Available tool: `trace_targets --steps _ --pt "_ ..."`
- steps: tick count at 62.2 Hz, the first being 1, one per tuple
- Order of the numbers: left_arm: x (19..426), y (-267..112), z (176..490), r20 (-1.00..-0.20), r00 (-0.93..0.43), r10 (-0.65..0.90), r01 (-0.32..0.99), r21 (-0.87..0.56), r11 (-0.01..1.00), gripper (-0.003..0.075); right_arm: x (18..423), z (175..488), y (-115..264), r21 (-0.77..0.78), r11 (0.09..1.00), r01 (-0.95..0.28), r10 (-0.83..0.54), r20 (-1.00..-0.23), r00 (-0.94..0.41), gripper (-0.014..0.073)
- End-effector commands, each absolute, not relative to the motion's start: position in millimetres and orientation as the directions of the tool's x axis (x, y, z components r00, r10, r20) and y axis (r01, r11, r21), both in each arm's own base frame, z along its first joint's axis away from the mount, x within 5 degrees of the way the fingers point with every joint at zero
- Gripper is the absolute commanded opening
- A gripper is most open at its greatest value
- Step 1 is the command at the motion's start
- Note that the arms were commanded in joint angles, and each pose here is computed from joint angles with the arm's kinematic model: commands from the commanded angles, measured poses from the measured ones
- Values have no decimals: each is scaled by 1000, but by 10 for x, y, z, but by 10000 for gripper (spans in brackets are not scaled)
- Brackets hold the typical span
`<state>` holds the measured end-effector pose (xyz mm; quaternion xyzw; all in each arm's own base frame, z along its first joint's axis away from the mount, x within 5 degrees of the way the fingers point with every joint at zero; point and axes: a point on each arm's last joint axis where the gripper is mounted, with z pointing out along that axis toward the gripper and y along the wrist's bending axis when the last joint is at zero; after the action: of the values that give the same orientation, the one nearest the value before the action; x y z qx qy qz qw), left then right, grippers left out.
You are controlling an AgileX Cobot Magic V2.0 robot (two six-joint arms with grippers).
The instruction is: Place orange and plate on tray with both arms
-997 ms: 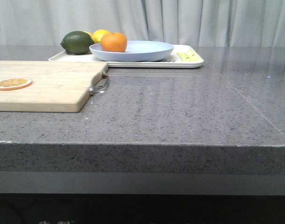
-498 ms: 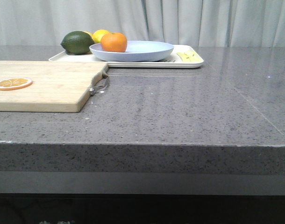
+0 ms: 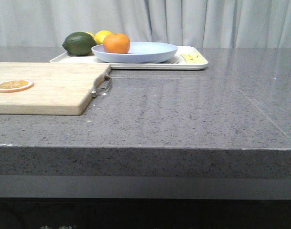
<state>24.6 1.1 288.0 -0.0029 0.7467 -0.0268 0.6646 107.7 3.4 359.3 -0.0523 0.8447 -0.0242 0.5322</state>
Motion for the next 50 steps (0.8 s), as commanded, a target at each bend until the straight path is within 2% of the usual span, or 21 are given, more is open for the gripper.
trace_targets --steps 1,22,33,50 --pt "240 6 3032 -998 -20 -56 41 -56 998 -18 915 3597 34 -97 993 -61 -109 -960 -257 -60" --pt "240 6 3032 -998 -20 -56 41 -56 998 -18 476 2963 40 -17 997 -81 -25 -995 -99 -60" --pt "240 6 3032 -998 -20 -56 41 -56 998 -18 421 2986 35 -17 997 -80 -20 -999 -29 -60" --pt "240 6 3032 -998 -20 -56 41 -56 998 -18 421 2971 35 -17 997 -80 -21 -999 -46 -60"
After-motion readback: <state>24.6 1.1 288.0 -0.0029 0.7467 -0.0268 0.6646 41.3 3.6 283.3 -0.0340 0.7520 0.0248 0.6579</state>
